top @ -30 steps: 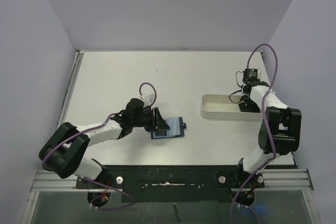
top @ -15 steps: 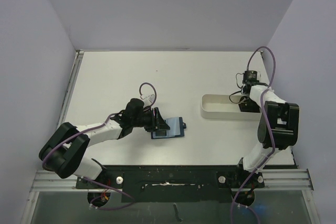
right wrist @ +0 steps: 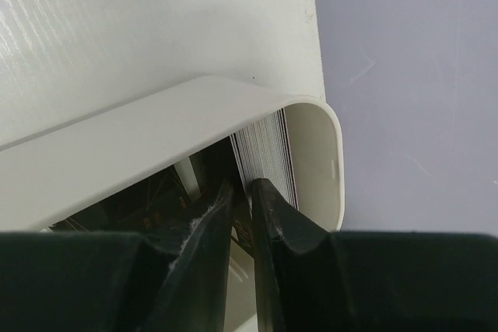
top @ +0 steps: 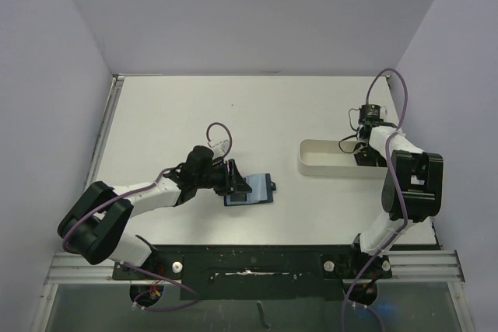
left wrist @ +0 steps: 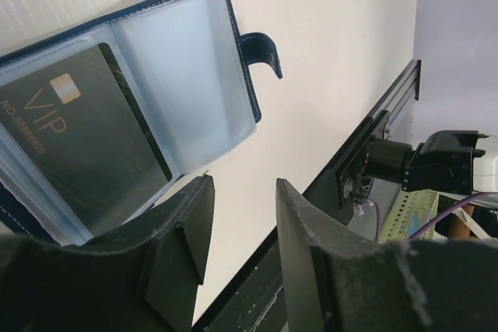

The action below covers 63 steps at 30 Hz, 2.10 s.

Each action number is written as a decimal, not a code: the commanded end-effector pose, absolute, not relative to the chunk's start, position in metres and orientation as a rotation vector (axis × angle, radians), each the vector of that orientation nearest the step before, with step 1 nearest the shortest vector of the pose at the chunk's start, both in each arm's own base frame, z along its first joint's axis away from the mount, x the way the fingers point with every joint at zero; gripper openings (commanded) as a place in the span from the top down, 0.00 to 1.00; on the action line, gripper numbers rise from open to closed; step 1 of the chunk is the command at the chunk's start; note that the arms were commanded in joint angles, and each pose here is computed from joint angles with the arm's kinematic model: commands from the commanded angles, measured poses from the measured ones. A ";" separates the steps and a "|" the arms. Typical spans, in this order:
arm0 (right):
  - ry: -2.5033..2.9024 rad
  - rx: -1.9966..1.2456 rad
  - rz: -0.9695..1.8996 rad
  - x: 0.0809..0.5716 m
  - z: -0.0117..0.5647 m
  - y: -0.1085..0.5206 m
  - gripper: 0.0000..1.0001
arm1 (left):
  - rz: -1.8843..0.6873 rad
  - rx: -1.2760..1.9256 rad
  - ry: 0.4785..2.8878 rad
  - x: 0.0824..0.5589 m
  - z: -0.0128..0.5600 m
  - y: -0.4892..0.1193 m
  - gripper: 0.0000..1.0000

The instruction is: Put the credit cards into the card holder

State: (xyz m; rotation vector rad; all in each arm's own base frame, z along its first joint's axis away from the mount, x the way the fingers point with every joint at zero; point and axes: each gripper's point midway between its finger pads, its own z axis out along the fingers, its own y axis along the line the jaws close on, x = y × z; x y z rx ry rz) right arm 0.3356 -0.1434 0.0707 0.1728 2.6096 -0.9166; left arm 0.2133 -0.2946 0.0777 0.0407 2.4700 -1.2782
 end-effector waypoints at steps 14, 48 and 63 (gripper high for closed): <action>2.459 0.197 -0.967 0.350 0.133 -0.146 0.96 | -1.300 0.086 2.396 0.220 0.095 -0.300 0.63; 2.021 -0.043 0.463 0.332 0.270 0.147 1.00 | -1.362 0.041 2.140 0.243 0.194 -0.300 0.43; 1.663 -0.075 1.312 0.261 0.309 0.231 1.00 | -1.587 -0.083 1.855 0.240 0.270 -0.292 0.45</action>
